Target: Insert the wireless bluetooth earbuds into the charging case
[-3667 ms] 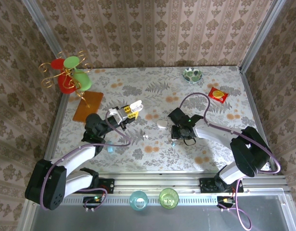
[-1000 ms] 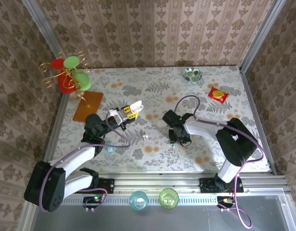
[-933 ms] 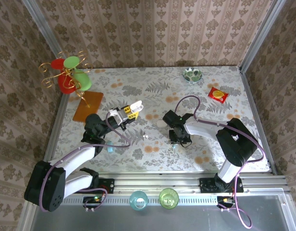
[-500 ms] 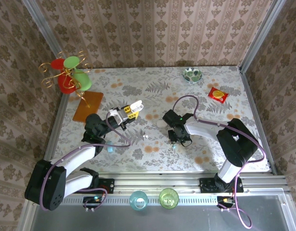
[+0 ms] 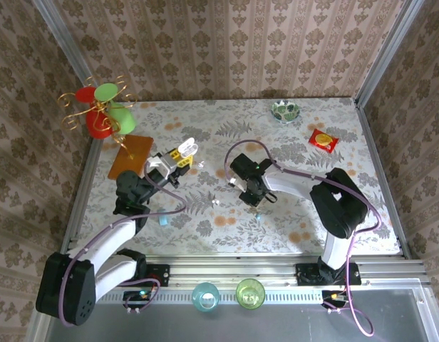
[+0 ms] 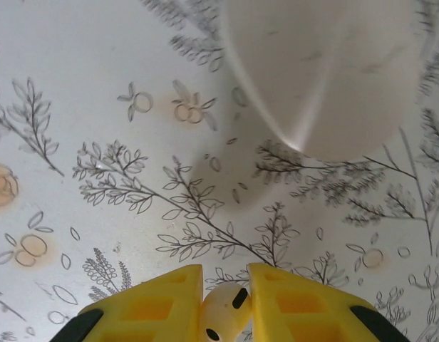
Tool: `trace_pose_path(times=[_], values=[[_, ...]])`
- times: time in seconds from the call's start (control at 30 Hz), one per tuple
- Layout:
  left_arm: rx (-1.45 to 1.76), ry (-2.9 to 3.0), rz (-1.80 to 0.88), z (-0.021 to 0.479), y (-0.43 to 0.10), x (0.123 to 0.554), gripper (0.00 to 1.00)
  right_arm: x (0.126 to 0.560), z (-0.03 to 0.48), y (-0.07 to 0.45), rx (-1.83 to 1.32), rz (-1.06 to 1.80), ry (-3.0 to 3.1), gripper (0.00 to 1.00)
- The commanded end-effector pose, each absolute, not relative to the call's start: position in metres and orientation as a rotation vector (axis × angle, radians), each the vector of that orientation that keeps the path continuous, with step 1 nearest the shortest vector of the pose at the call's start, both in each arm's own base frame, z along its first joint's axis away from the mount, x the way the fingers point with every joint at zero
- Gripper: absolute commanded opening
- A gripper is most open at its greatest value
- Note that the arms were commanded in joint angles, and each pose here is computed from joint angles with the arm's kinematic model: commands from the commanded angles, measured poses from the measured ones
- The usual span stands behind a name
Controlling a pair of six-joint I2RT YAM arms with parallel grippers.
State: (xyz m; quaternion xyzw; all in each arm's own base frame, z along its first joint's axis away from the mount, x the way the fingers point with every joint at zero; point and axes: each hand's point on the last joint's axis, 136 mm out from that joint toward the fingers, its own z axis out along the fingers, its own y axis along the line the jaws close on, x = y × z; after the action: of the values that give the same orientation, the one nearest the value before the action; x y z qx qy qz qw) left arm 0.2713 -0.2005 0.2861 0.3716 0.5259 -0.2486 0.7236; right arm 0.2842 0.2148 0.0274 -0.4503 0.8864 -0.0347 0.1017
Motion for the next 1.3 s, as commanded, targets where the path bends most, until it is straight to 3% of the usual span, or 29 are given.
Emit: trace_pose_path(times=[0.0,0.1,0.3,0.4,0.53,0.67,0.73,0.93,1.03,1.27], values=[[0.803,1.188,-0.526,0.281,-0.195,0.272,0.00,0.288,0.026,0.219,-1.617,-0.196,2.445,0.24],[0.801,1.190,-0.527,0.280,-0.195,0.272,0.00,0.289,0.021,0.221,-1.679,-0.257,2.393,0.26],[0.803,1.183,-0.523,0.282,-0.195,0.272,0.00,0.287,0.052,0.231,-1.537,-0.199,2.345,0.59],[0.806,1.179,-0.519,0.283,-0.195,0.273,0.00,0.292,0.080,0.236,-1.272,-0.106,2.353,0.70],[0.805,1.168,-0.526,0.284,-0.196,0.273,0.00,0.304,0.103,0.222,-0.628,-0.027,2.498,0.70],[0.802,1.155,-0.527,0.287,-0.196,0.273,0.00,0.281,0.083,0.201,0.009,0.078,2.732,0.69],[0.801,1.155,-0.528,0.287,-0.196,0.273,0.00,0.268,0.073,0.208,0.145,0.147,2.815,0.69],[0.803,1.151,-0.533,0.287,-0.197,0.272,0.00,0.259,0.054,0.208,0.224,0.136,2.914,0.66],[0.806,1.145,-0.538,0.288,-0.198,0.272,0.00,0.260,0.047,0.204,0.201,0.049,2.960,0.54],[0.807,1.139,-0.545,0.285,-0.199,0.271,0.00,0.269,0.034,0.206,0.225,0.031,2.991,0.48]])
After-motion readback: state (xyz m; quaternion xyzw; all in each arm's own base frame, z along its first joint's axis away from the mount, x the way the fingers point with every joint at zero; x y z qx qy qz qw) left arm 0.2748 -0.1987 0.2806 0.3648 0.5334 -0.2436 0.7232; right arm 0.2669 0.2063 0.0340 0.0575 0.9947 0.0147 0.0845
